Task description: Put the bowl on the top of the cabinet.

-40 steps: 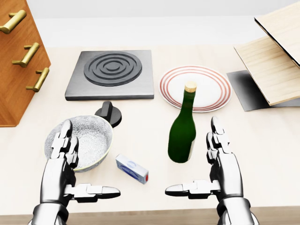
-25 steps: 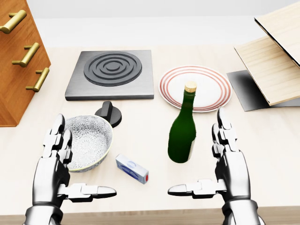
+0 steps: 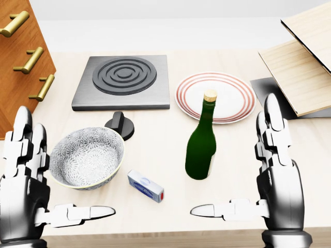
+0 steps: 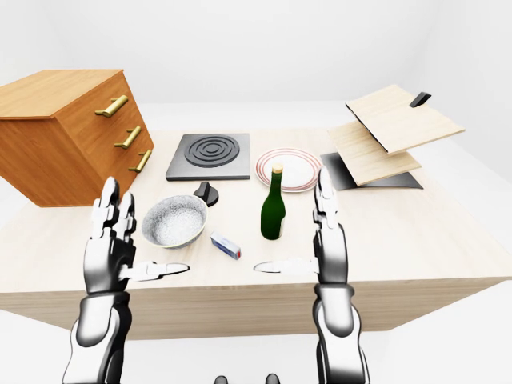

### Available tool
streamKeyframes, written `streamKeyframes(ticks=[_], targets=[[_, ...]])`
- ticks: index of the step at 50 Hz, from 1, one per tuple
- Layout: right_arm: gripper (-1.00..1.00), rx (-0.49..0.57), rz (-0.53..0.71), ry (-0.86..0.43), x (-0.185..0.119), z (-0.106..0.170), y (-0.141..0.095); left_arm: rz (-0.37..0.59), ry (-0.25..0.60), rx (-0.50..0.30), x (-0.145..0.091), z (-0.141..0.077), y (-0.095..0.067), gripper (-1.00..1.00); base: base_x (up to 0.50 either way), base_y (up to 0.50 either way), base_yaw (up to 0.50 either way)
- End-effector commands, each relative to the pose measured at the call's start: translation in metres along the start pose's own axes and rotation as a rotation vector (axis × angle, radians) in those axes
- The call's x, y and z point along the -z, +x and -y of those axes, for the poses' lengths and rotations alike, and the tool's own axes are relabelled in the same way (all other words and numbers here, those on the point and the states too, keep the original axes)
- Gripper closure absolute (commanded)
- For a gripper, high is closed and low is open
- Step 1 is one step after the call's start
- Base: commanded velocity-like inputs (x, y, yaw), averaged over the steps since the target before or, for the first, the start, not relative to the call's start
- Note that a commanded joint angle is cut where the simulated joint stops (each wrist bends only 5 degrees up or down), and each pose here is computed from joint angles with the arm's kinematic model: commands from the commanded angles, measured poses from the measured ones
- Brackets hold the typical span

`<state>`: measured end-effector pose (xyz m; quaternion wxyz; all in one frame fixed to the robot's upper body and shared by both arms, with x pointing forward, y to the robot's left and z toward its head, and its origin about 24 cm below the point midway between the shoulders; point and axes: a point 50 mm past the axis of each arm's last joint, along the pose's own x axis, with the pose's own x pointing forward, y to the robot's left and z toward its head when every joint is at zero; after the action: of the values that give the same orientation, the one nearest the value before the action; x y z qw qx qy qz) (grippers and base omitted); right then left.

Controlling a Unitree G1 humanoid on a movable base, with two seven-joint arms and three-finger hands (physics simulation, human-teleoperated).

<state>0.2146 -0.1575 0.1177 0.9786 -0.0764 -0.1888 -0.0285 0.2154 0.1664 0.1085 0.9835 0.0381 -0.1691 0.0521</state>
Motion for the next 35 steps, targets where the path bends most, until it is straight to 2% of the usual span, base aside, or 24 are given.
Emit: streamKeyframes(ticks=[1, 4, 10, 12, 14, 35], targets=[[-1.0, 0.022, 0.032, -0.037, -0.0094, 0.0029, -0.0033, 0.059, 0.022, -0.041, -0.0164, -0.0051, -0.0048, -1.0, 0.0, 0.0, 0.0], [-1.0, 0.02, 0.055, -0.037, -0.0142, 0.0032, -0.002, 0.058, 0.027, -0.041, -0.016, -0.0049, -0.0047, -1.0, 0.0, 0.21, 0.0], [-1.0, 0.021, 0.059, -0.039, -0.0153, 0.0033, -0.0024, 0.063, 0.028, -0.041, -0.0174, -0.0051, -0.0051, -1.0, 0.0, 0.5, 0.0], [-1.0, 0.019, 0.022, -0.039, -0.0072, 0.0024, -0.0037, 0.062, 0.028, -0.04, -0.0175, -0.0049, -0.0059, -1.0, 0.0, 0.5, 0.0], [-1.0, 0.017, 0.053, -0.037, -0.0145, 0.0028, -0.0032, 0.061, 0.029, -0.038, -0.0172, -0.0047, -0.0059, -1.0, 0.0, 0.5, 0.0], [-1.0, 0.006, 0.04, -0.033, -0.0118, 0.0013, -0.0044, 0.05, 0.028, -0.025, -0.0149, -0.0031, -0.0065, -1.0, 0.0, 0.5, 0.0]])
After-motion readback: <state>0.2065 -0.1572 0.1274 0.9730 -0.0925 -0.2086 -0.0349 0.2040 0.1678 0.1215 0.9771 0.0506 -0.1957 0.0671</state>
